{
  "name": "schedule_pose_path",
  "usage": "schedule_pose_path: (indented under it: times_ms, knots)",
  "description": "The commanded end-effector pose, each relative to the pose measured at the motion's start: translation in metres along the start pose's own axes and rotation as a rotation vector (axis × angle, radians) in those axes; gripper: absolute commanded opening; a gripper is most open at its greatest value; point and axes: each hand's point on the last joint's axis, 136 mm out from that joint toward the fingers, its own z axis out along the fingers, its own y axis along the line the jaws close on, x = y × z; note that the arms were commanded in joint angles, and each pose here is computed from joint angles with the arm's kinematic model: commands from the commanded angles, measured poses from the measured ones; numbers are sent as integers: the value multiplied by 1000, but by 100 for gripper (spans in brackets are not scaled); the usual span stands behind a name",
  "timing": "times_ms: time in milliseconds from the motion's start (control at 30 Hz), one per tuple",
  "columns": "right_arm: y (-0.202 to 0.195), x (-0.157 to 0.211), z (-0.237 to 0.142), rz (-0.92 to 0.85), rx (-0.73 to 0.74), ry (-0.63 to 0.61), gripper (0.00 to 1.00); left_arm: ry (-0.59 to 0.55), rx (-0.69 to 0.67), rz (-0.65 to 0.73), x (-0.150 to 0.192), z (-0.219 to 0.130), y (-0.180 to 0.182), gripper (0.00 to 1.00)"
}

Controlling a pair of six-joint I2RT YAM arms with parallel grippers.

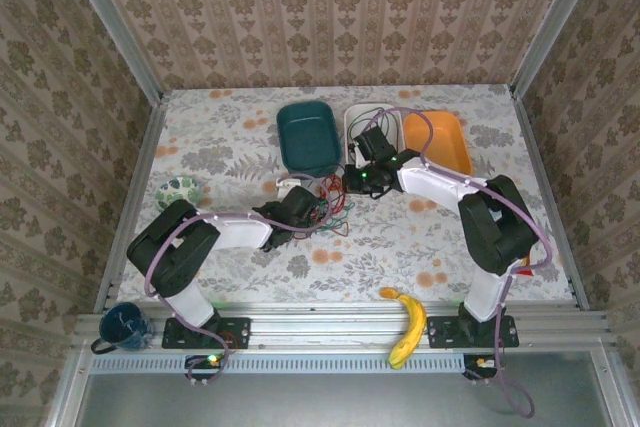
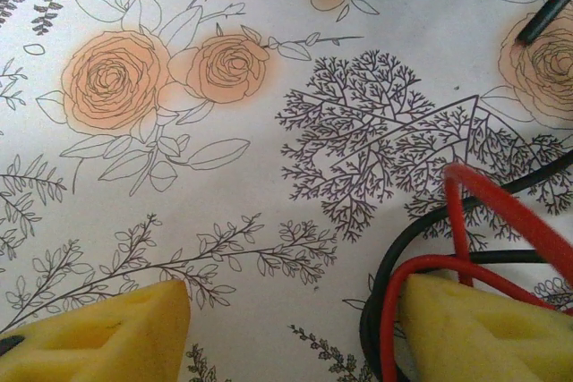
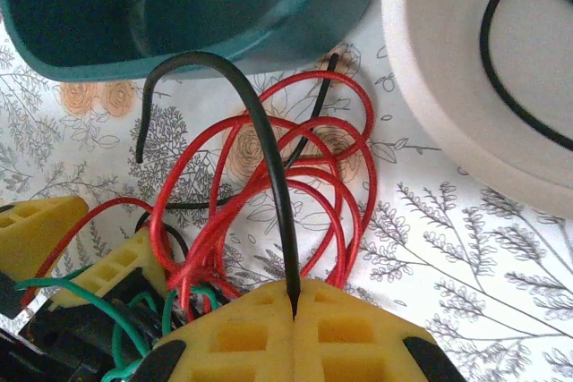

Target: Untangle the cables

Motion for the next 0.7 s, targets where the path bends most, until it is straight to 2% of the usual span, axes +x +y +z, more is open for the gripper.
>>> schedule_pose_path:
  times_ms: [0,333,667]
  knots:
    - [-13,-7,-21,-30,93,-59,0,207,-20,144,64,8,10,66]
    - [-45,-47,-80,44,270,-303,0,207,-18,146,64,8,9,65]
    - [-76,-94,-192,151,332,-628,0,215,-32,149,67,8,12,66]
